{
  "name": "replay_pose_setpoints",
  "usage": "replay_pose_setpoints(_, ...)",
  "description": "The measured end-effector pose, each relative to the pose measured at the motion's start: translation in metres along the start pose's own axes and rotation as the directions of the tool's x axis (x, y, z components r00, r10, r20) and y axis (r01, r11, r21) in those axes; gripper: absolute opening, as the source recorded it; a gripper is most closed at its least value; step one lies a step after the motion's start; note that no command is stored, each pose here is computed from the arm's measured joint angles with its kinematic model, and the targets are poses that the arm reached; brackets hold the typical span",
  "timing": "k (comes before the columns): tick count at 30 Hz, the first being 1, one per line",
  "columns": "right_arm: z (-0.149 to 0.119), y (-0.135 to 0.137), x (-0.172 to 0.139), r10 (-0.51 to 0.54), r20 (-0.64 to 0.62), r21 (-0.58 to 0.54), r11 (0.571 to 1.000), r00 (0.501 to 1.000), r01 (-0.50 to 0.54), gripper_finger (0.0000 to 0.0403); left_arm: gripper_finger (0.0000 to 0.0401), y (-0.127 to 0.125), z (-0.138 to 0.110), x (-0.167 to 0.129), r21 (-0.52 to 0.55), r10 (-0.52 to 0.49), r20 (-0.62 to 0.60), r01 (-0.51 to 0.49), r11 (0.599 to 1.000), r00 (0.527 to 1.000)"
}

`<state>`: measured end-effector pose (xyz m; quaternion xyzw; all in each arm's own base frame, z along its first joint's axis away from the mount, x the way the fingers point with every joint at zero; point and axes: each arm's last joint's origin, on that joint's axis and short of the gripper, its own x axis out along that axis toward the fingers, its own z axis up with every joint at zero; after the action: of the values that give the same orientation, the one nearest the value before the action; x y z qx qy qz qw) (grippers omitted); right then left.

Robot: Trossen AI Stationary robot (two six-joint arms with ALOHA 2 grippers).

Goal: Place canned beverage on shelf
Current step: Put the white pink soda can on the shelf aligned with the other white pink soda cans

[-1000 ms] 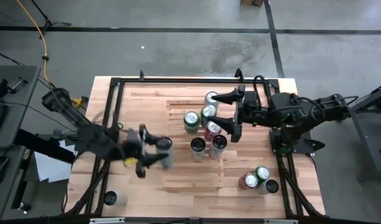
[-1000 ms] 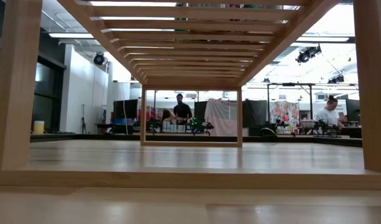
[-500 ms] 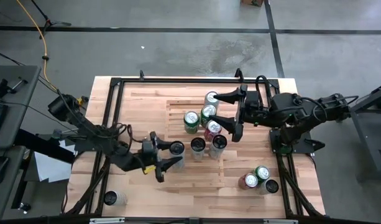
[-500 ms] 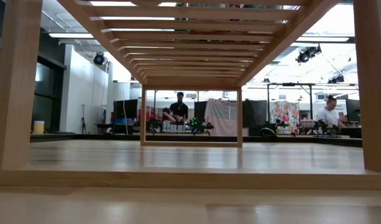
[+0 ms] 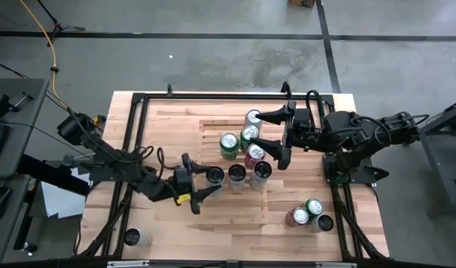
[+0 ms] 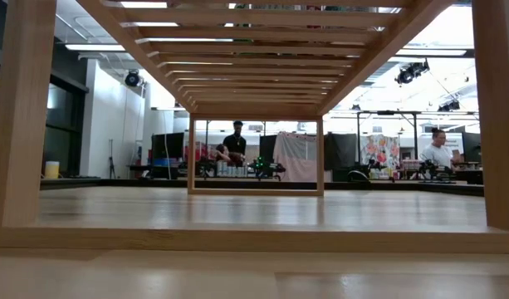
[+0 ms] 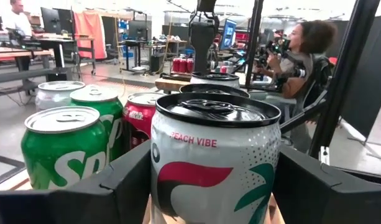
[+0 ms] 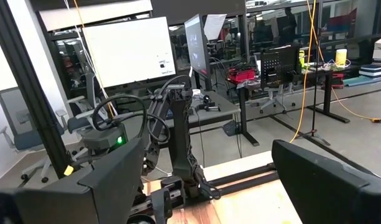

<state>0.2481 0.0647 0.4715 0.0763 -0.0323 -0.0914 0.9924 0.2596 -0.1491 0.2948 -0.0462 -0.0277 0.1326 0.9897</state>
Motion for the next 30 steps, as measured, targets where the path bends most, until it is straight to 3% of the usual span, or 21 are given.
replay_pose_setpoints(10,-0.0001,0.0000,0.0000,0.000,0.000,0.000,1.000,1.000,0.000,0.0339,0.0287,0.0009,0.0000,0.0031,0.060,-0.064,-0.003,0.064,0.996,0.998)
replay_pose_setpoints(30,-0.0015,-0.0001,0.0003,-0.002,-0.013,-0.006,1.000,1.000,0.002,0.0339,0.0291,0.0001,-0.0020,0.0020,0.027,-0.066,-0.025,0.067,0.997,0.997)
